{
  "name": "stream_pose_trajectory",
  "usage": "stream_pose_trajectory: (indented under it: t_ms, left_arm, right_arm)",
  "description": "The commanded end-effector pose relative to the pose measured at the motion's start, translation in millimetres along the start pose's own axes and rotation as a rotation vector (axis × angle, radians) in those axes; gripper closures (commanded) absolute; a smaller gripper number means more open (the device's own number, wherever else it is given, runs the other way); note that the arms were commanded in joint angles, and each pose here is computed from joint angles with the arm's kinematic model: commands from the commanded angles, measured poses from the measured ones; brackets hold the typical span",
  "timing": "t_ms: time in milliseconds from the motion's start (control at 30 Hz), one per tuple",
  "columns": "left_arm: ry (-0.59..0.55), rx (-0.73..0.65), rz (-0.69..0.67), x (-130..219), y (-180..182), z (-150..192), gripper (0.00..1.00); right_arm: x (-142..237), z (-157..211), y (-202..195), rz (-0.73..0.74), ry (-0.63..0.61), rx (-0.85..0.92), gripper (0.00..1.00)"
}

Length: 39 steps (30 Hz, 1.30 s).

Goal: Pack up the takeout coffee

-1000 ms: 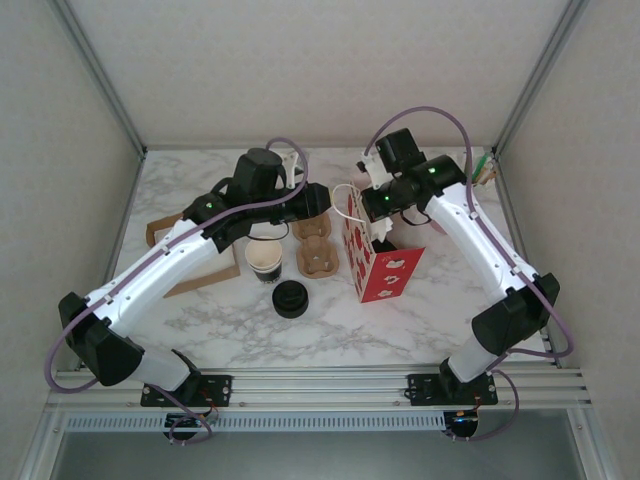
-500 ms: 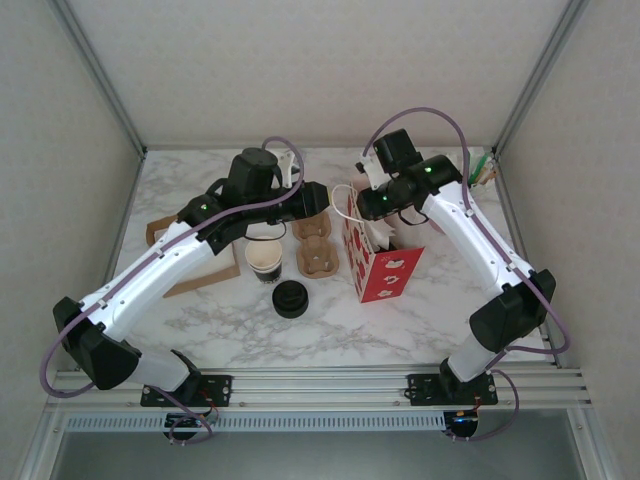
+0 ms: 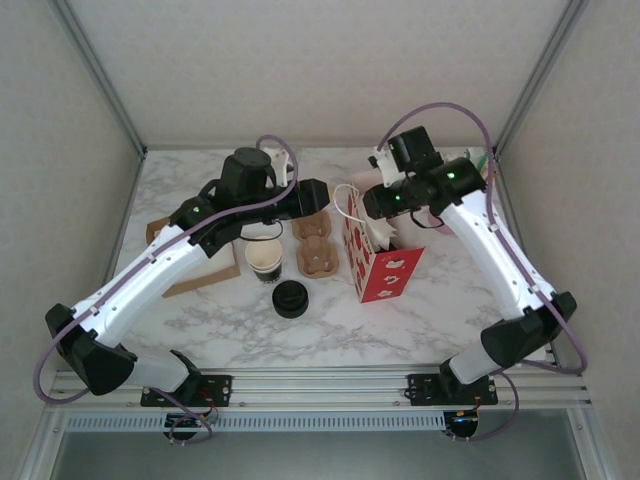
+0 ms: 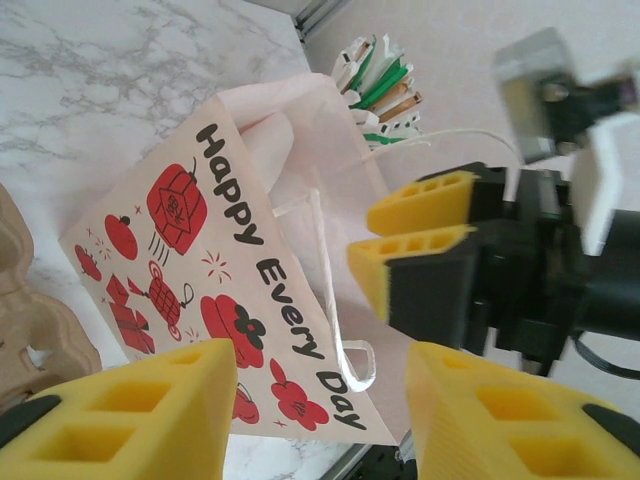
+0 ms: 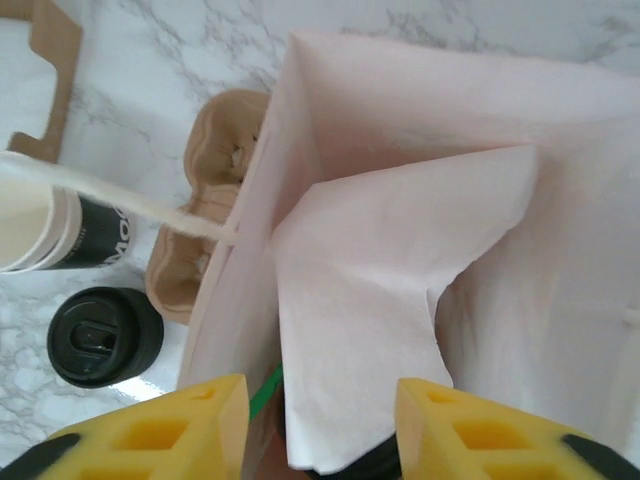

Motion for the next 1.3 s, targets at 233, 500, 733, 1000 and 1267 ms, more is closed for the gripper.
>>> stream_pose_trajectory:
  t_ms: [233, 500, 733, 1000, 1267]
  left_arm:
    - [-0.154, -0.044, 0.006, 36, -17, -26, 0.26]
    - [-0.26, -0.064, -0.007, 65, -23, -33, 0.1]
    - [-0.37, -0.076, -0.028, 92, -21, -33, 0.0]
    - [-0.5, -0.063, -0.13, 128, -1, -24, 0.0]
    - [-0.582, -0.015, -0.231, 154, 27, -5, 0.0]
  right_arm:
    - [67, 4, 12, -0.118, -0.166, -0.046, 0.23]
    - [106, 15, 23, -0.234, -0.282, -0.061, 0.01]
    - [132, 29, 26, -0.295, -0.375, -0.064, 0.01]
    - [140, 55, 20, -0.289, -0.443, -0.09, 0.01]
    - [138, 86, 13, -0.285, -0.488, -0.119, 0.01]
Point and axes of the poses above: each hand's point on the last joint's axis, 136 mm out from that joint toward the fingers, its own x axis back along the fingers, its own y axis along the line the jaws close on, z = x × y, the point moved 5 cm from there along x, back along the fingers, and after that the axes turned 5 degrees about -x, right-handed, at the moved point
